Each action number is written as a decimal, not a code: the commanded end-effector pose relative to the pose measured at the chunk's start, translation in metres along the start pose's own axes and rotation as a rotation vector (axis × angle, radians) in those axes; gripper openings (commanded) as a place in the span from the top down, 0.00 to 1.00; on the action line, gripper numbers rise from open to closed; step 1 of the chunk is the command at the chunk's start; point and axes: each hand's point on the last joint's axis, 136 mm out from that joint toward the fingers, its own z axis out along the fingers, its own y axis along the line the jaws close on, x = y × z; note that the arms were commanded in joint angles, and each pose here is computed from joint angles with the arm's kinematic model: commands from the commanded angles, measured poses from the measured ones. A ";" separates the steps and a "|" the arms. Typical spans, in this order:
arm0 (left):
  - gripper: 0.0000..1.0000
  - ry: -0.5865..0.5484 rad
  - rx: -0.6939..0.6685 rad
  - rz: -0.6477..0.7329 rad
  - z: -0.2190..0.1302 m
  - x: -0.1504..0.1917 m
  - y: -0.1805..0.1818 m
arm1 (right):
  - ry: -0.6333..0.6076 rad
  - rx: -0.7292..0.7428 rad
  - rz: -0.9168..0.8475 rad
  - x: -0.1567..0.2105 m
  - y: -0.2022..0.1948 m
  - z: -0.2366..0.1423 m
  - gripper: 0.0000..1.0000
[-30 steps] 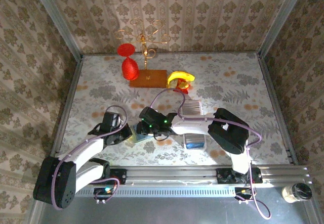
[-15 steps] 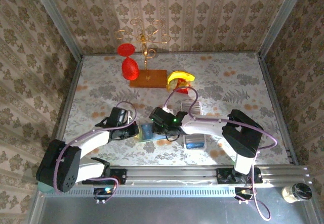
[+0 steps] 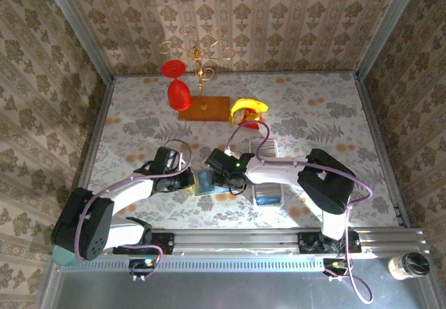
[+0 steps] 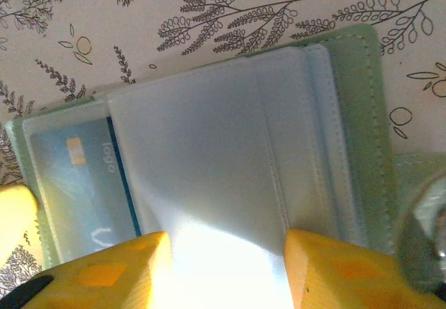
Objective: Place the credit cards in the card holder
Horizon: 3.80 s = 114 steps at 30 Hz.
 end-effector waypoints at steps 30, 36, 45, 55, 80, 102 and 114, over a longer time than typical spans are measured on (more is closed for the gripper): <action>0.98 -0.008 0.074 -0.045 0.004 -0.002 -0.014 | 0.048 -0.299 0.122 0.010 0.061 0.007 0.45; 0.71 -0.020 0.100 -0.063 -0.002 0.001 -0.014 | 0.038 -0.293 0.139 0.010 0.056 0.009 0.46; 0.57 -0.081 0.000 -0.051 -0.020 -0.001 0.002 | 0.033 -0.296 0.146 0.009 0.056 0.011 0.47; 0.73 -0.267 -0.323 -0.100 -0.074 -0.010 0.052 | 0.022 -0.378 0.145 0.002 0.078 0.007 0.46; 0.50 -0.273 -0.125 -0.152 -0.089 -0.030 0.029 | -0.251 -0.503 -0.295 -0.075 0.107 -0.112 0.41; 0.42 -0.055 -0.089 0.107 -0.015 -0.029 -0.014 | -0.183 -0.083 -1.763 0.030 -0.109 -0.189 0.09; 0.43 0.036 -0.099 0.109 -0.003 -0.007 -0.017 | -0.139 0.026 -1.929 0.032 -0.128 -0.144 0.09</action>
